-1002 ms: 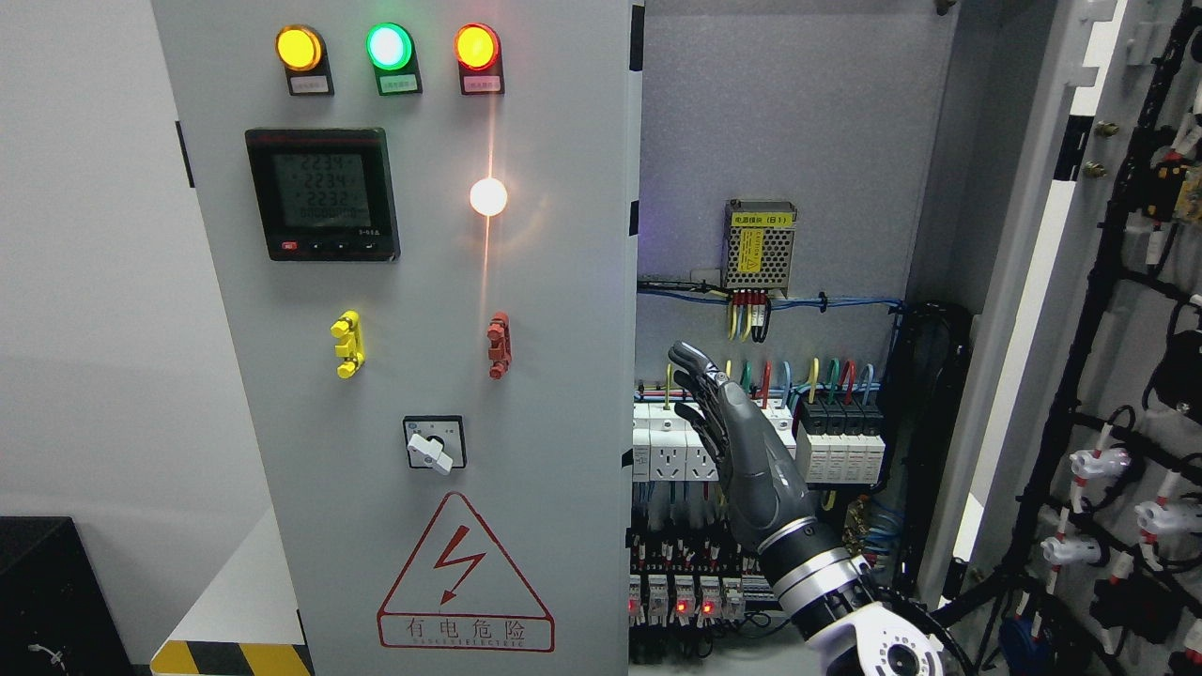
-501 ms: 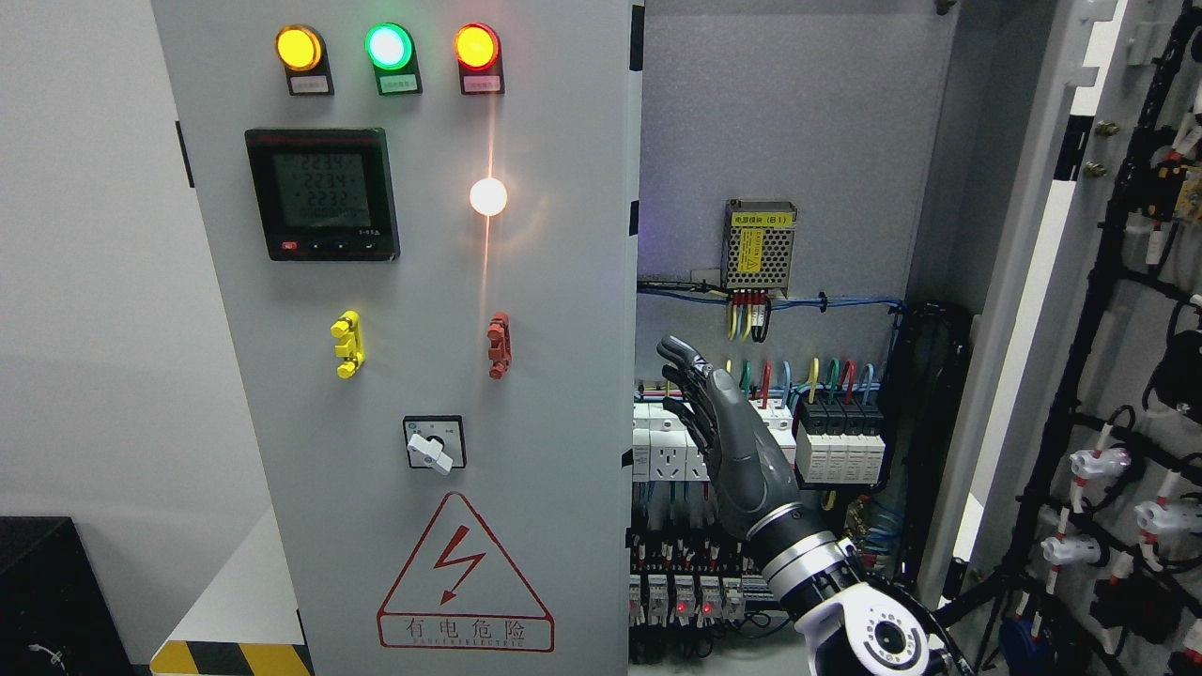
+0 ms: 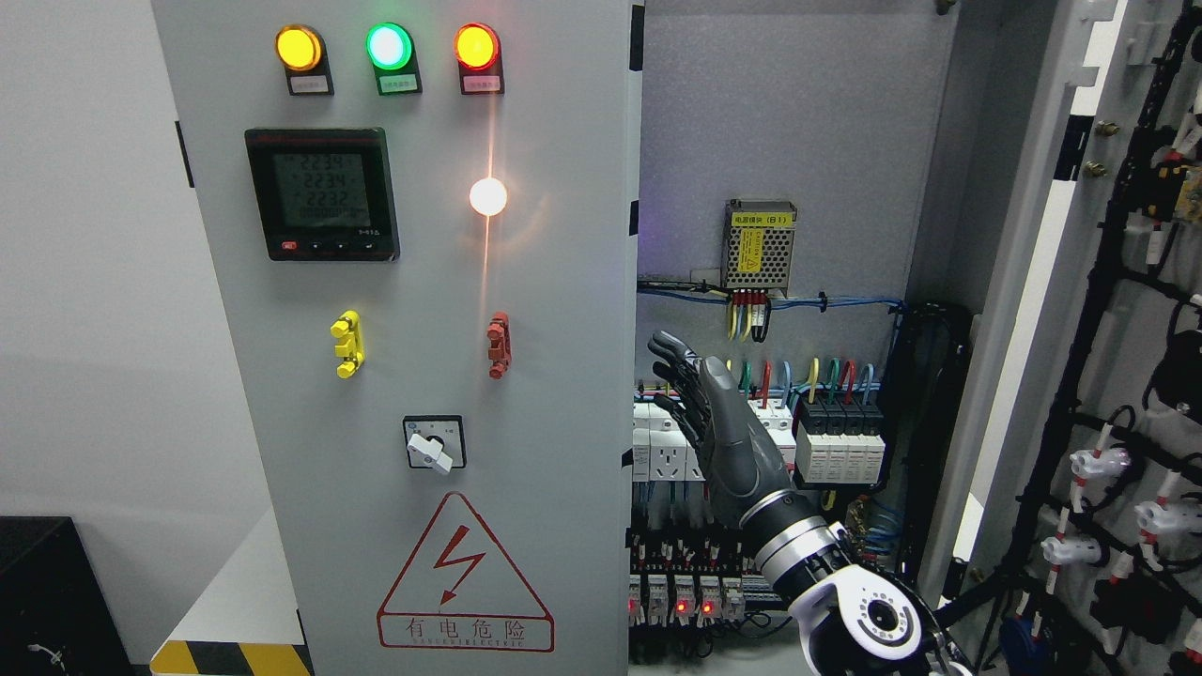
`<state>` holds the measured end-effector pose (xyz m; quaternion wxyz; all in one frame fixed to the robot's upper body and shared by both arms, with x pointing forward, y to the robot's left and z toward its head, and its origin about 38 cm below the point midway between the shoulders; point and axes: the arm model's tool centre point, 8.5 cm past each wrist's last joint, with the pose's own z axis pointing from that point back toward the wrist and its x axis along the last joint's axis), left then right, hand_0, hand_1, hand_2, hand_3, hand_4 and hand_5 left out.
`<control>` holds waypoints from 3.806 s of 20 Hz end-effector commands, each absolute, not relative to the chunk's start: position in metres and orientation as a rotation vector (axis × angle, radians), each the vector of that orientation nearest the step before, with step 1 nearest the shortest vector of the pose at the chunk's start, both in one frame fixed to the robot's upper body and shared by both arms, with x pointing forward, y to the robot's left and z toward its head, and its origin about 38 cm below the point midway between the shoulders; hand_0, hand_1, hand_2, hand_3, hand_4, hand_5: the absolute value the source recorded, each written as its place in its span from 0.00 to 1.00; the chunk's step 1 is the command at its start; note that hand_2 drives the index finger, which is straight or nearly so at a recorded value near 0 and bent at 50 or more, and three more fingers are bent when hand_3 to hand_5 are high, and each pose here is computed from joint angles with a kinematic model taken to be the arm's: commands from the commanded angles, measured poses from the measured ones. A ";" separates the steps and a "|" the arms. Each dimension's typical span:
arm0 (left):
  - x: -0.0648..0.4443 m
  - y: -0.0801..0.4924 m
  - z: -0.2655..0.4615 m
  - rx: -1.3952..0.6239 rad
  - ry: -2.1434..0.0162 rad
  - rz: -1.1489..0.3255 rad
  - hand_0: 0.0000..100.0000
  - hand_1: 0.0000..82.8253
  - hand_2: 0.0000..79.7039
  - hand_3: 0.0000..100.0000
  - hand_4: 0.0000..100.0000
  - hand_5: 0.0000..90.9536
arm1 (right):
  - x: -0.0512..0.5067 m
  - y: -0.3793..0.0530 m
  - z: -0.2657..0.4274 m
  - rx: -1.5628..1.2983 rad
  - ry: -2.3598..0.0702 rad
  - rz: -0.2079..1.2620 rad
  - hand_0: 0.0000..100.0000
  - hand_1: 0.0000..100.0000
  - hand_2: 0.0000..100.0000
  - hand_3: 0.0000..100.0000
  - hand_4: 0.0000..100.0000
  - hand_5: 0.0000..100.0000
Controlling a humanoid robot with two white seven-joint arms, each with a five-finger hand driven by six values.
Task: Open door with both hands
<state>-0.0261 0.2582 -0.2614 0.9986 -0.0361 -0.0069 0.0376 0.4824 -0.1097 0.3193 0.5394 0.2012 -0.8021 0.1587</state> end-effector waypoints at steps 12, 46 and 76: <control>-0.016 0.267 -0.261 -0.063 -0.041 0.070 0.00 0.00 0.00 0.00 0.00 0.00 | 0.498 -0.109 0.321 0.556 -1.862 0.341 0.00 0.00 0.00 0.00 0.00 0.00; -0.016 0.267 -0.261 -0.066 -0.040 0.062 0.00 0.00 0.00 0.00 0.00 0.00 | 0.509 -0.113 0.322 0.692 -1.814 0.473 0.00 0.00 0.00 0.00 0.00 0.00; -0.016 0.266 -0.262 -0.063 -0.040 0.061 0.00 0.00 0.00 0.00 0.00 0.00 | 0.518 -0.122 0.326 0.738 -1.802 0.509 0.00 0.00 0.00 0.00 0.00 0.00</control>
